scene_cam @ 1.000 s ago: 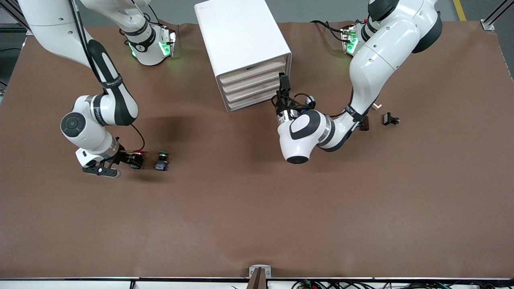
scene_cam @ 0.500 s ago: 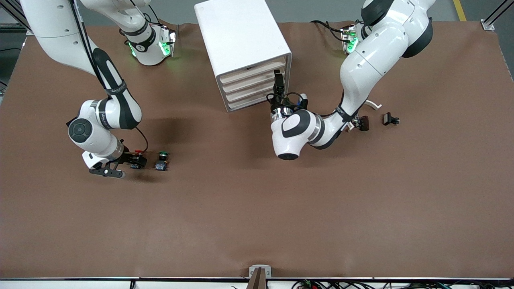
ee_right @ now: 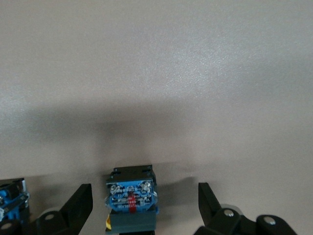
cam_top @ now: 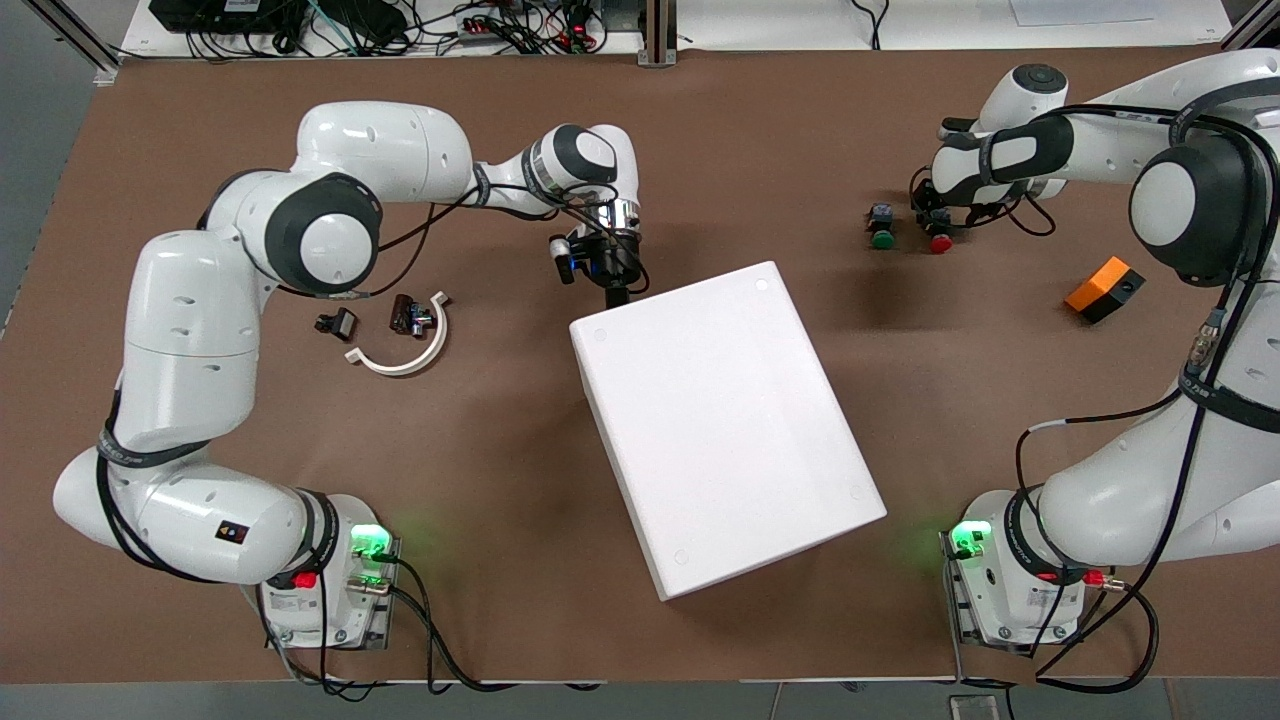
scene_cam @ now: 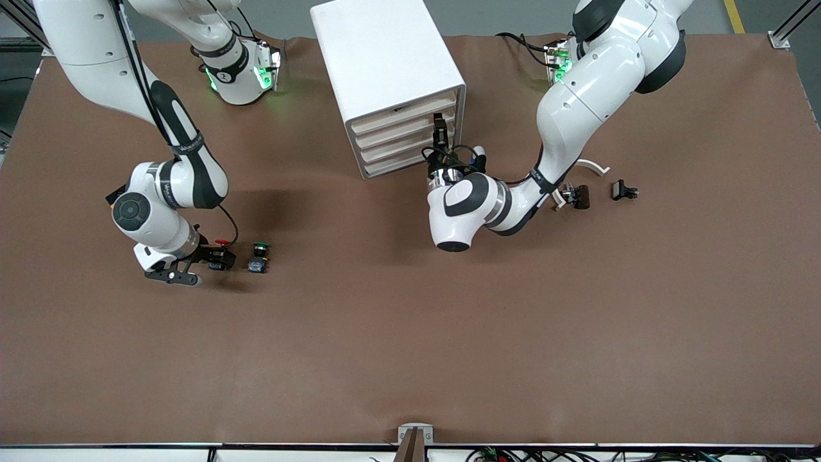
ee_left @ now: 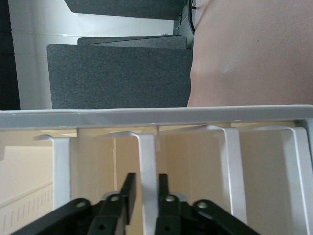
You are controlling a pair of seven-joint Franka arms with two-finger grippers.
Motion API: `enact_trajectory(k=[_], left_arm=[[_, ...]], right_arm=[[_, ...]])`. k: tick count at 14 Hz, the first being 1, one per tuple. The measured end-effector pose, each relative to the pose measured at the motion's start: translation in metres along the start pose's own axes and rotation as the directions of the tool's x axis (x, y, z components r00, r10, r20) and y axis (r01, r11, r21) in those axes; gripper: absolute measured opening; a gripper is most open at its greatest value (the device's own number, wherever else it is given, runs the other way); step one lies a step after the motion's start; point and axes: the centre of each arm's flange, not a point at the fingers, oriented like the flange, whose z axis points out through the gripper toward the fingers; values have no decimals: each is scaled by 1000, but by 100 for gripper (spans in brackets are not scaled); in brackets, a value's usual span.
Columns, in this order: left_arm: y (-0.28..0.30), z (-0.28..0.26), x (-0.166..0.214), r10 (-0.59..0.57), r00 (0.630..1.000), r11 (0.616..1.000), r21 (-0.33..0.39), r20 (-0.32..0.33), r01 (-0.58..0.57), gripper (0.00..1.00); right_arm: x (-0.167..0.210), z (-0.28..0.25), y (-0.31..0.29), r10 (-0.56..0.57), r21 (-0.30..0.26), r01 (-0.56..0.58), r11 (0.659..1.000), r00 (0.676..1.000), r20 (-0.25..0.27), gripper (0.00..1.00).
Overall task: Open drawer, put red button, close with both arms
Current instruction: 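Pull the top drawer open with the left gripper while the right gripper lifts the button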
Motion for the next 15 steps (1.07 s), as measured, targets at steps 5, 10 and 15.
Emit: enact_trajectory(k=[5, 10, 15], left_arm=[[2, 1, 1, -12, 1000, 1000, -1, -2, 12, 15], [6, -2, 3, -22, 1000, 1000, -4, 3, 22, 15], [3, -22, 9, -21, 999, 999, -28, 35, 22, 15]], right_arm=[[-4, 0, -16, 51, 2, -51, 999, 999, 3, 46], [1, -5, -15, 64, 3, -64, 998, 998, -9, 41], [19, -50, -17, 69, 10, -69, 998, 997, -17, 41]])
